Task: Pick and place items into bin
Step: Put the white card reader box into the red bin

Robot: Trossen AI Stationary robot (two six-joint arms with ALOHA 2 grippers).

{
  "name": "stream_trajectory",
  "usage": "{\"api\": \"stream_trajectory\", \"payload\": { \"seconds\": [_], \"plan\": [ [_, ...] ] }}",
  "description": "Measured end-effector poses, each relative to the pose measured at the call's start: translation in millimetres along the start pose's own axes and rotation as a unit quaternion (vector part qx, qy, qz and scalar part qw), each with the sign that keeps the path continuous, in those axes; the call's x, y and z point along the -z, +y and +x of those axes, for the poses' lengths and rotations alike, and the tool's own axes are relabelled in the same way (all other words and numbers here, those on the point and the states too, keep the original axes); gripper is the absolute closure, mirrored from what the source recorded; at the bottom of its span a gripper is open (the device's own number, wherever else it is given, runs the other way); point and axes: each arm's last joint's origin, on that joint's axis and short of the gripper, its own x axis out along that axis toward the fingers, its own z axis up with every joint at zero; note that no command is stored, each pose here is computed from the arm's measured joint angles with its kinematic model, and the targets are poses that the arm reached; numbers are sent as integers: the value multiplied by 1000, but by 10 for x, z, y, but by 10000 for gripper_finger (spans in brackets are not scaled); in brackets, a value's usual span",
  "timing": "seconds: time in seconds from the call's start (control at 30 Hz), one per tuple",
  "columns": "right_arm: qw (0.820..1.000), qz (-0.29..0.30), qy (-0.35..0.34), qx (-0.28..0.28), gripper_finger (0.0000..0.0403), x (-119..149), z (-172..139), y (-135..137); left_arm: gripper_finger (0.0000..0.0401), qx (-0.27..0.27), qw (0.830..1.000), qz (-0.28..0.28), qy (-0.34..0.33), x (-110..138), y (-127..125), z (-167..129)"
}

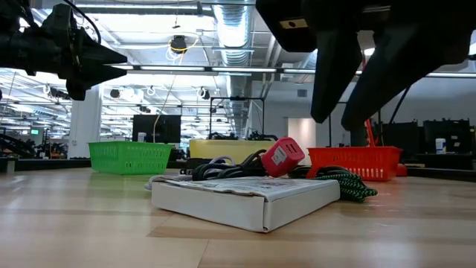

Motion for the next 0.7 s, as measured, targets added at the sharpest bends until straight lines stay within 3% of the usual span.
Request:
{"api": "stream_trajectory", "payload": {
  "seconds": [0.4, 0.63, 0.7],
  "plan": [
    [1000, 4, -20, 7, 326, -39, -1, -14, 235, 0, 1000, 0, 0, 0, 0, 0],
    [1000, 6, -24, 9, 326, -44, 274, 23, 235, 0, 1000, 0, 0, -1, 0, 0],
    [1000, -5, 4, 6, 326, 24, 320, 54, 235, 0, 1000, 0, 0, 0, 0, 0]
  ]
}}
